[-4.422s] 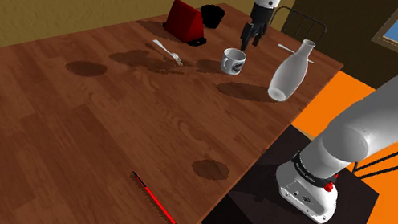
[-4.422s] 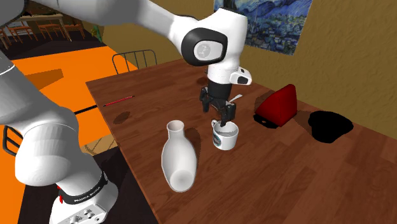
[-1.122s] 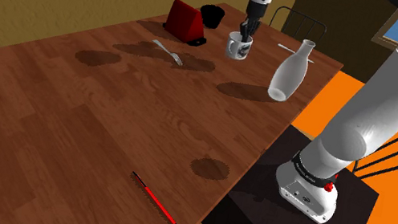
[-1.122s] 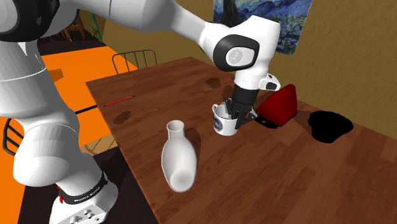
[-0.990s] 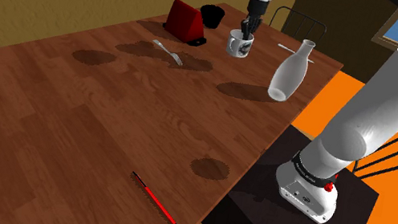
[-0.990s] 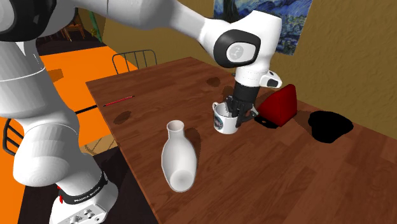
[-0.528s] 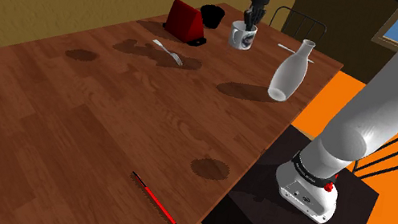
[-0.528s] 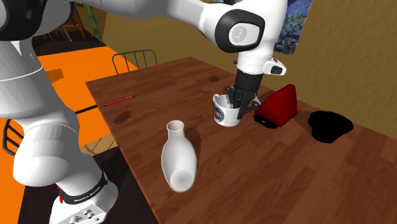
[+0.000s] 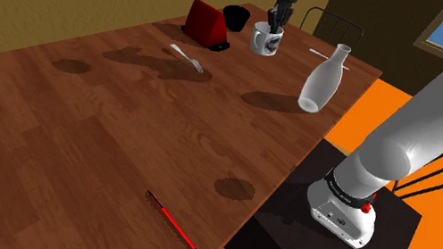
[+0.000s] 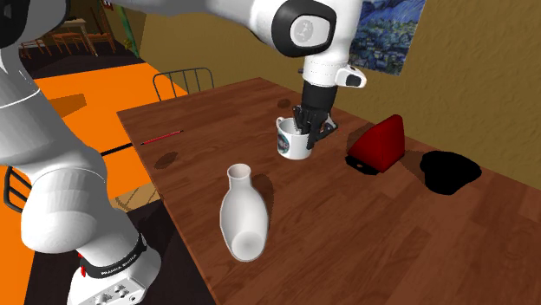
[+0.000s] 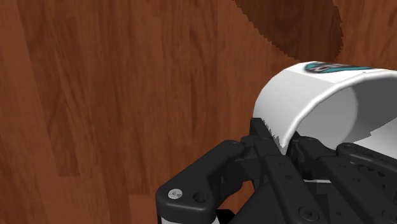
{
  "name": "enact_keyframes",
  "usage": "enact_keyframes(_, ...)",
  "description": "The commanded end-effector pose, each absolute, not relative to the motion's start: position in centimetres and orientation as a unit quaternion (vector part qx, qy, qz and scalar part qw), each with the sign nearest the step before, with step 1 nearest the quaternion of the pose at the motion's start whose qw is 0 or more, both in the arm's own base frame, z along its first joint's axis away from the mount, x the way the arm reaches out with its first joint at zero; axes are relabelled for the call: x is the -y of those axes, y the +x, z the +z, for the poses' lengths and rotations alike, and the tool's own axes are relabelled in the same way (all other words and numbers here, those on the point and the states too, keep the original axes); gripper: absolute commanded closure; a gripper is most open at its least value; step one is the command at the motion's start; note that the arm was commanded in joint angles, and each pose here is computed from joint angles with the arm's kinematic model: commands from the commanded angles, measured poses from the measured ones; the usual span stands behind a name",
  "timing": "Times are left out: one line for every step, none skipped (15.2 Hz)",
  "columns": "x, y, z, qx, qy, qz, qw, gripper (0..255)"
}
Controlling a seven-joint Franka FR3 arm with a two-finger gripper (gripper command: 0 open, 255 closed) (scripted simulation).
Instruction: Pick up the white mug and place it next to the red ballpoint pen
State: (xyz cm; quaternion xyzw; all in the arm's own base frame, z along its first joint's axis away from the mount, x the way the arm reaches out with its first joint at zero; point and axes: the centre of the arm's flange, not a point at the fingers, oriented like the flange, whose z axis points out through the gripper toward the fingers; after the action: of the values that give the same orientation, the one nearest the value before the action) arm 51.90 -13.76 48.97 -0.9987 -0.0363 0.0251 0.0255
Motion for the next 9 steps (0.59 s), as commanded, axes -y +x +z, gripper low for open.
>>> enact_keyframes(11.2, 50.8, 49.0, 0.036, -0.999, 0.025, 0.025, 255)
enact_keyframes(10.0, 50.4, 49.0, 0.036, -0.999, 0.025, 0.025, 255)
enact_keyframes(8.7, 49.9, 49.1, 0.036, -0.999, 0.025, 0.025, 255)
enact_keyframes(7.5, 49.5, 49.1, 0.036, -0.999, 0.025, 0.025, 255)
enact_keyframes(6.2, 49.0, 49.1, 0.036, -0.999, 0.025, 0.025, 255)
enact_keyframes(5.0, 48.6, 49.1, 0.036, -0.999, 0.025, 0.025, 255)
enact_keyframes(3.7, 48.1, 49.1, 0.036, -0.999, 0.025, 0.025, 255)
enact_keyframes(2.5, 47.7, 49.1, 0.036, -0.999, 0.025, 0.025, 255)
enact_keyframes(1.3, 47.3, 49.1, 0.036, -0.999, 0.025, 0.025, 255)
